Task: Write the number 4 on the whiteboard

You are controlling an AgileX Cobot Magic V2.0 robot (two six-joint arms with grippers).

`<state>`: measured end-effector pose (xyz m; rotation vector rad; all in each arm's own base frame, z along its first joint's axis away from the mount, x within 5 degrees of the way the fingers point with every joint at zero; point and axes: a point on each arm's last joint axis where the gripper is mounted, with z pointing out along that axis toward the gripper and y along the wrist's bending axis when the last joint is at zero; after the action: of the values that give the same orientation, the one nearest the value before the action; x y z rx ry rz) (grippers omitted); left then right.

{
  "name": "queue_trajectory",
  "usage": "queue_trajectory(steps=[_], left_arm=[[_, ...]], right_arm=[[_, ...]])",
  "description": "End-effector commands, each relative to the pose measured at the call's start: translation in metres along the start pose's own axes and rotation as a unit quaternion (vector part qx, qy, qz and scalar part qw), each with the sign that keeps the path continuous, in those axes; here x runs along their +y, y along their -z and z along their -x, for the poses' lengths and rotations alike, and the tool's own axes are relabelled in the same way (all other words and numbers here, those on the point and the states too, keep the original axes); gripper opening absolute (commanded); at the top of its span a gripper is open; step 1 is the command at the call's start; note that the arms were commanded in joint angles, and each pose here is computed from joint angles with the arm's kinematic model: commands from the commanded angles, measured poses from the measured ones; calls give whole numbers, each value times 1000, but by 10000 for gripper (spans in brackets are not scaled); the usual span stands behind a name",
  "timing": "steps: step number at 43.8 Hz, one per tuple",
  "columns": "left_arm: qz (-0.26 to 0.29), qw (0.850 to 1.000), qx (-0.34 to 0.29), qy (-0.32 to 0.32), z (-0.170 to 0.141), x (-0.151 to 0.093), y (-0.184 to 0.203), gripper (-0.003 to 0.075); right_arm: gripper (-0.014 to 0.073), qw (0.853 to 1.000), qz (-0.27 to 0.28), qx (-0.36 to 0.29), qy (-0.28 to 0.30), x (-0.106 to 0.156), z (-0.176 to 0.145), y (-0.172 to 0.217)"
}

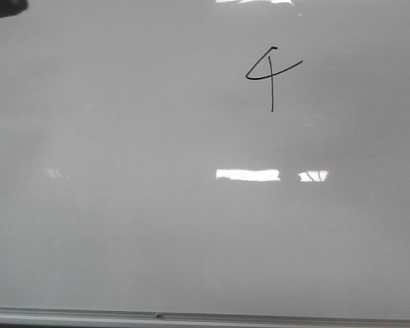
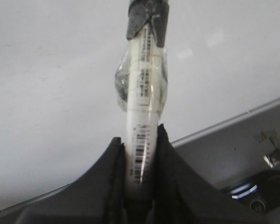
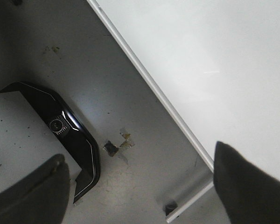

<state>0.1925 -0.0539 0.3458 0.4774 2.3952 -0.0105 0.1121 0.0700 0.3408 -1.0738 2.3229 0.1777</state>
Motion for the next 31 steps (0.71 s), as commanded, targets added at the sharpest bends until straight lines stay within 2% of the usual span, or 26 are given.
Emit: queue_trajectory(steps=[1,8,18,24,31], left_arm=[[31,993,-95,59,-3,14,5,-20],[36,977,-165,131,-22,21,-20,-20],[31,949,-264,167,-27,21,-48,-20],[38,943,-287,166,-26,23,-64,-20],[42,943,-286,167,-23,25,-88,-20]], right_arm=[[642,999,-14,-43,-2,-2,9,9],[642,999,-9,-48,-6,-1,10,9],[642,999,-5,-50,-8,-1,10,9],[642,999,-5,-50,-8,-1,10,9],[642,999,-4,-50,-8,-1,10,9]])
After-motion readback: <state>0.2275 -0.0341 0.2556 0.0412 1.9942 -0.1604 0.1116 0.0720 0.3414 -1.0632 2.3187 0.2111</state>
